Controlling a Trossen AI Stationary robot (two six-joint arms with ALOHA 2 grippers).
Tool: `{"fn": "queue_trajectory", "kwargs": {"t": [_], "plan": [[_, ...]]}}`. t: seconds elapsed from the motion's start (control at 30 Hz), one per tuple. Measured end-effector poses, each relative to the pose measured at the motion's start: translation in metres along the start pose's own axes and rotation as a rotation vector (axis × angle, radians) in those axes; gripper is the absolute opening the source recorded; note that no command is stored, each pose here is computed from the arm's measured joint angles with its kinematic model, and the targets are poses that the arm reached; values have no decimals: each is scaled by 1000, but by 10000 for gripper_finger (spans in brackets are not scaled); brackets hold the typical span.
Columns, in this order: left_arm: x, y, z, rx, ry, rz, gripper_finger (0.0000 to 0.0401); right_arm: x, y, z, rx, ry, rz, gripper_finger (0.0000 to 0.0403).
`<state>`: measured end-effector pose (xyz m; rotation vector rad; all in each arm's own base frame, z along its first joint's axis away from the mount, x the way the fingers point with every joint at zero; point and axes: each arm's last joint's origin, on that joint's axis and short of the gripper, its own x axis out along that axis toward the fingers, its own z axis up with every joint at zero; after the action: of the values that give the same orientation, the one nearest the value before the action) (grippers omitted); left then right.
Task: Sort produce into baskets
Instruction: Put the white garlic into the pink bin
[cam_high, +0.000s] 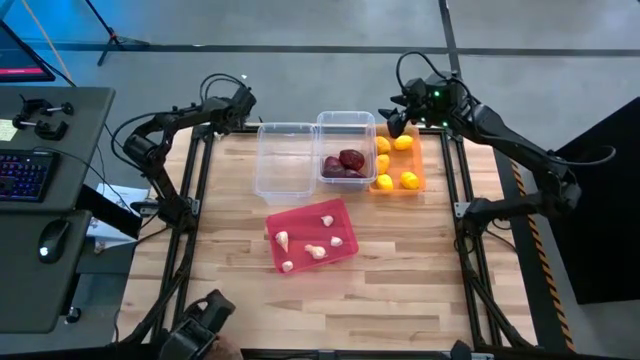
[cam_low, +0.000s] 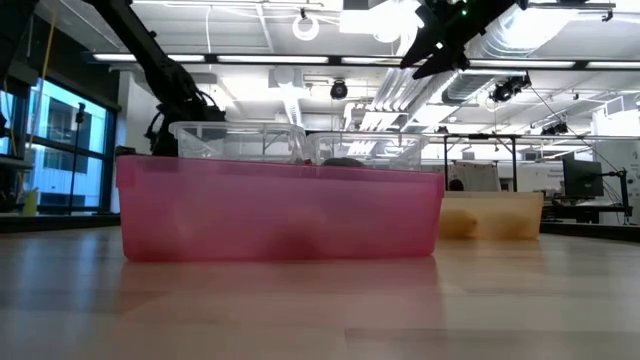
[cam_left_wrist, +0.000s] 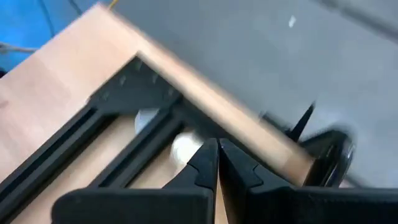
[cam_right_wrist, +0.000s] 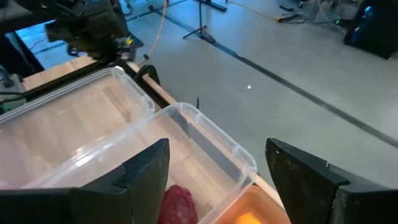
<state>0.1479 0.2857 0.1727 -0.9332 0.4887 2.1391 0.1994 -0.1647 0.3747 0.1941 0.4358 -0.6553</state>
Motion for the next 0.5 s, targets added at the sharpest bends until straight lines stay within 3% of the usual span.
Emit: {"fn": "queue_trajectory", "kwargs": {"t": [0.17,0.4,0.5], "plan": [[28,-1,-7,33,54,29,0,7,1,-2,2,21,31,257],[34,-6,-9,5,19,45,0,13,1,-4,60,41,48,257],[36,-6,-13,67,40,49,0,13,1,-4,64,43,48,257]]}}
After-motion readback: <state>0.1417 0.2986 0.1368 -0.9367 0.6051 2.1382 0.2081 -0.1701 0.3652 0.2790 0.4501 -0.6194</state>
